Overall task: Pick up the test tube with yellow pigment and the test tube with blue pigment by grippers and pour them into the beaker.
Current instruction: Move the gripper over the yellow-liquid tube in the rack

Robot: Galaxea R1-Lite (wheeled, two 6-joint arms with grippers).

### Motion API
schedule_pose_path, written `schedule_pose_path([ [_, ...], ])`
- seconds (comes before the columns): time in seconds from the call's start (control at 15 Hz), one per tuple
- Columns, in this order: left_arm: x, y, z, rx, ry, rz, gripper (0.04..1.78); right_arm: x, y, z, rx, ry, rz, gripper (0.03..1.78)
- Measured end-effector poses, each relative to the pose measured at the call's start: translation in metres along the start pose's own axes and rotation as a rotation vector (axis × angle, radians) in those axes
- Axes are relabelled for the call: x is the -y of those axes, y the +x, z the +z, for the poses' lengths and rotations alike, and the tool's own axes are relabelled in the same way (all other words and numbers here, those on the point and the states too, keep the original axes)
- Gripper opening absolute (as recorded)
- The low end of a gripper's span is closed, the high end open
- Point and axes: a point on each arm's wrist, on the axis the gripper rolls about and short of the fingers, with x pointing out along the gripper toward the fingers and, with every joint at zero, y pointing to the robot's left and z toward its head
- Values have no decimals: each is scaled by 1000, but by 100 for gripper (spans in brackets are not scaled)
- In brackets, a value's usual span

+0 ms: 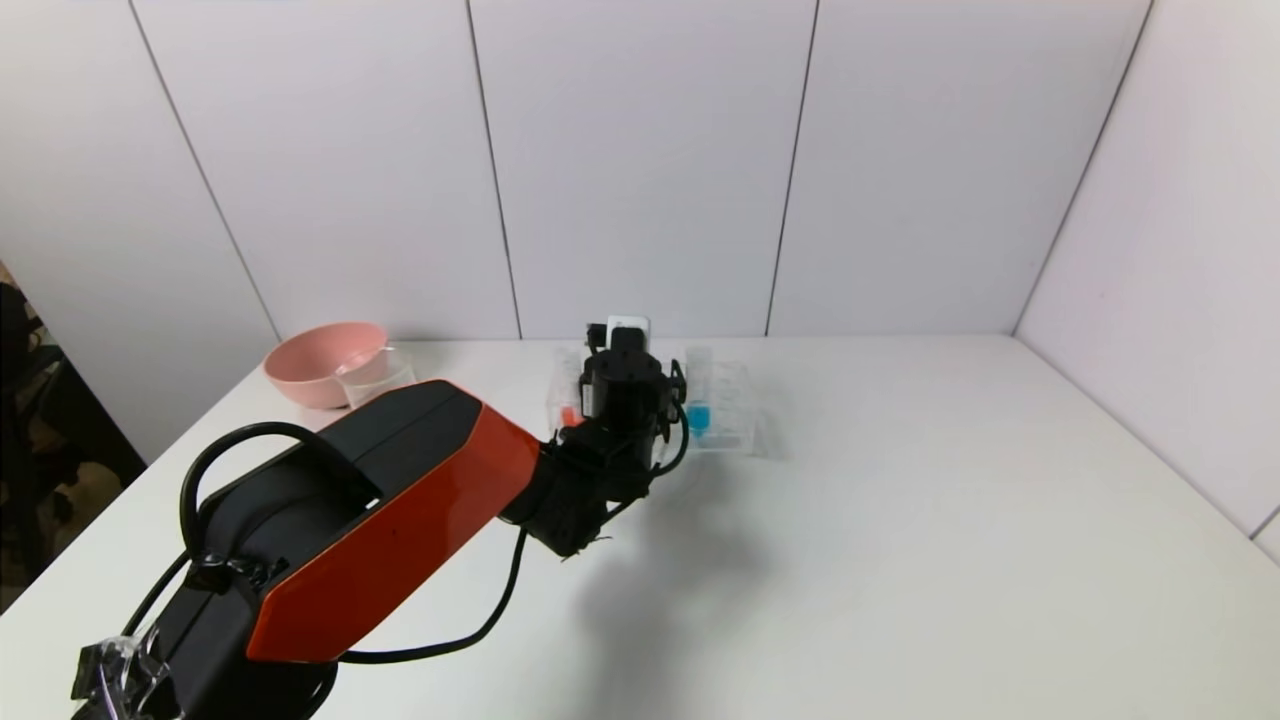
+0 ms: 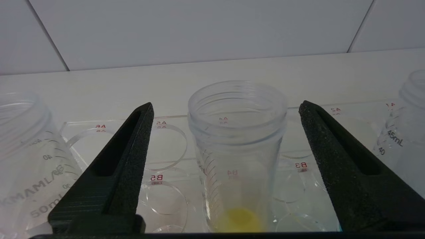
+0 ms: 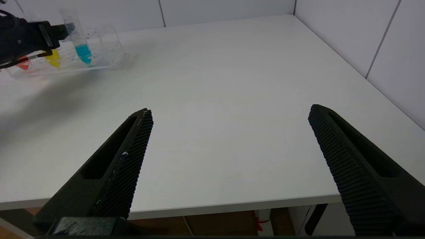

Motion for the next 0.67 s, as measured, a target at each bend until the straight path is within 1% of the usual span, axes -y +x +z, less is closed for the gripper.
schedule_pose_path([
  [0.07,0,0,0,-1,0,-1,143,0,0,0,0,0,0,171],
  [0.2,-1,0,0,-1,0,-1,120,0,0,0,0,-1,0,171],
  [0.4,1,-1,-1,-1,-2,-8,71,0,0,0,0,0,0,171],
  [0.47,2,-1,-1,-2,-1,-10,57,0,0,0,0,0,0,171],
  [0.53,2,-1,-1,-2,-2,-10,54,0,0,0,0,-1,0,171],
  [0.67,2,-1,-1,-3,-1,-9,55,0,0,0,0,0,0,171],
])
